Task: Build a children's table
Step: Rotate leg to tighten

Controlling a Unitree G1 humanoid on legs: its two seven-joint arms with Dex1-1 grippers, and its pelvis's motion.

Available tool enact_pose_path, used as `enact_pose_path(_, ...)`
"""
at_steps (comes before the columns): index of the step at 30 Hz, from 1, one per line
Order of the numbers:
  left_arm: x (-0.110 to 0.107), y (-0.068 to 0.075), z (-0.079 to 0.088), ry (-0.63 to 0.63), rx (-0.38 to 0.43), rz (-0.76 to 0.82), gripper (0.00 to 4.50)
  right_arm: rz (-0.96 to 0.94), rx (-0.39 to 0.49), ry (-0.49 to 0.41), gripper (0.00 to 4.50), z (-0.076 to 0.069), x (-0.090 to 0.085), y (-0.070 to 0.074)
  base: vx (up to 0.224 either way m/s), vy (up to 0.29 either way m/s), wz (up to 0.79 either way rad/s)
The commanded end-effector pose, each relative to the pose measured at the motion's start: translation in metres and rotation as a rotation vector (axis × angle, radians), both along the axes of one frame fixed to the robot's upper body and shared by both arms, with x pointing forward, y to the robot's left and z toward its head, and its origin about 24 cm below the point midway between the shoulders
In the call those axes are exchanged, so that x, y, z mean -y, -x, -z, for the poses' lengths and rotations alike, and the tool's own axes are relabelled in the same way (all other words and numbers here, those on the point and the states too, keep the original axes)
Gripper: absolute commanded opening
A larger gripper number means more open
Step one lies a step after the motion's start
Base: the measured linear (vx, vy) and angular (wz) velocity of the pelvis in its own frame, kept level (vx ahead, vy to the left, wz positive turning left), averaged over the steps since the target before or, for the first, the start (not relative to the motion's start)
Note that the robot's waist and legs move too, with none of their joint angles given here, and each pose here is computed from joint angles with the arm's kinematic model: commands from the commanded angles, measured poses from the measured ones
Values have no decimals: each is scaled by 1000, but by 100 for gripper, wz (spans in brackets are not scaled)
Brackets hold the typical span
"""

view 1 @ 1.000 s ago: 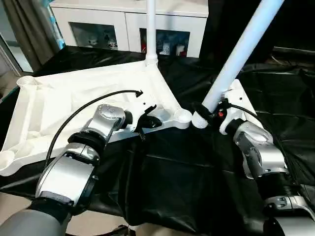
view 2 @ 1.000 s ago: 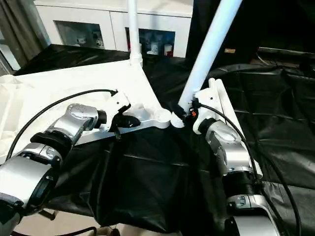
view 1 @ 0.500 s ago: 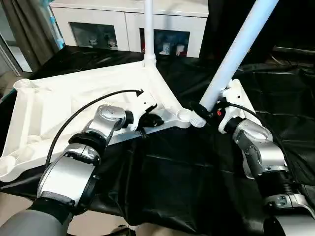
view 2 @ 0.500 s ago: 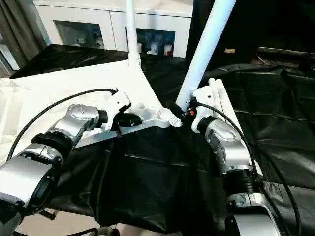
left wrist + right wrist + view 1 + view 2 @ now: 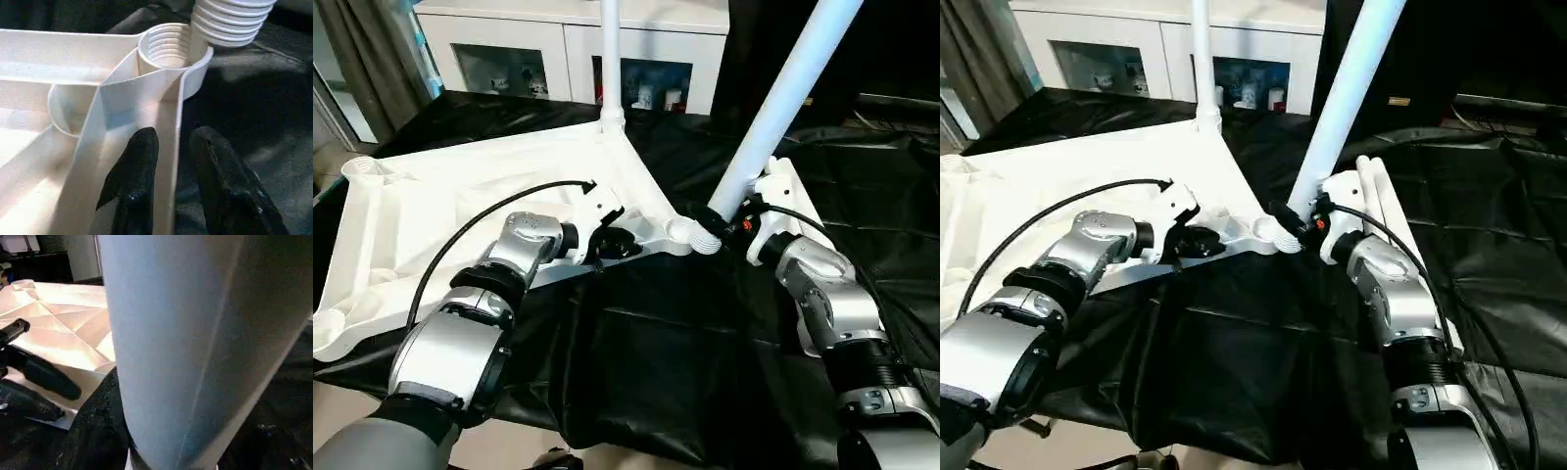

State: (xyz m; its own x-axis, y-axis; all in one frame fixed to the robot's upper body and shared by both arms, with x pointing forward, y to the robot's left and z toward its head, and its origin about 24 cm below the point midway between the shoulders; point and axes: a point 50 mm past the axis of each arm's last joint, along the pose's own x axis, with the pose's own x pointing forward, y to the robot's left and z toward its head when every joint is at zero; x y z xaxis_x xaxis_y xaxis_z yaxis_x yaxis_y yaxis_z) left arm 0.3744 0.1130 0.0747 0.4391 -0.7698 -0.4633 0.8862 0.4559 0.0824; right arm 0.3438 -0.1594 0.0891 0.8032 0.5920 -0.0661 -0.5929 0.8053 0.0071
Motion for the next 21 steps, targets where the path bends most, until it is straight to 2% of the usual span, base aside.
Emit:
enact_pose_path(1, -2, -1, -1, -29, 3, -7, 165, -22, 17, 10, 187, -5, -4, 1, 0, 0, 0)
enact_pose_path(12, -2, -1, 2, -26, -30, -21, 169, -26, 9, 17, 187, -3, -2, 5, 0, 0, 0)
enact_pose_path(21, -1, 0, 5, -24, -51, -23, 85, -26, 5, 15, 187, -3, -4, 6, 0, 0, 0)
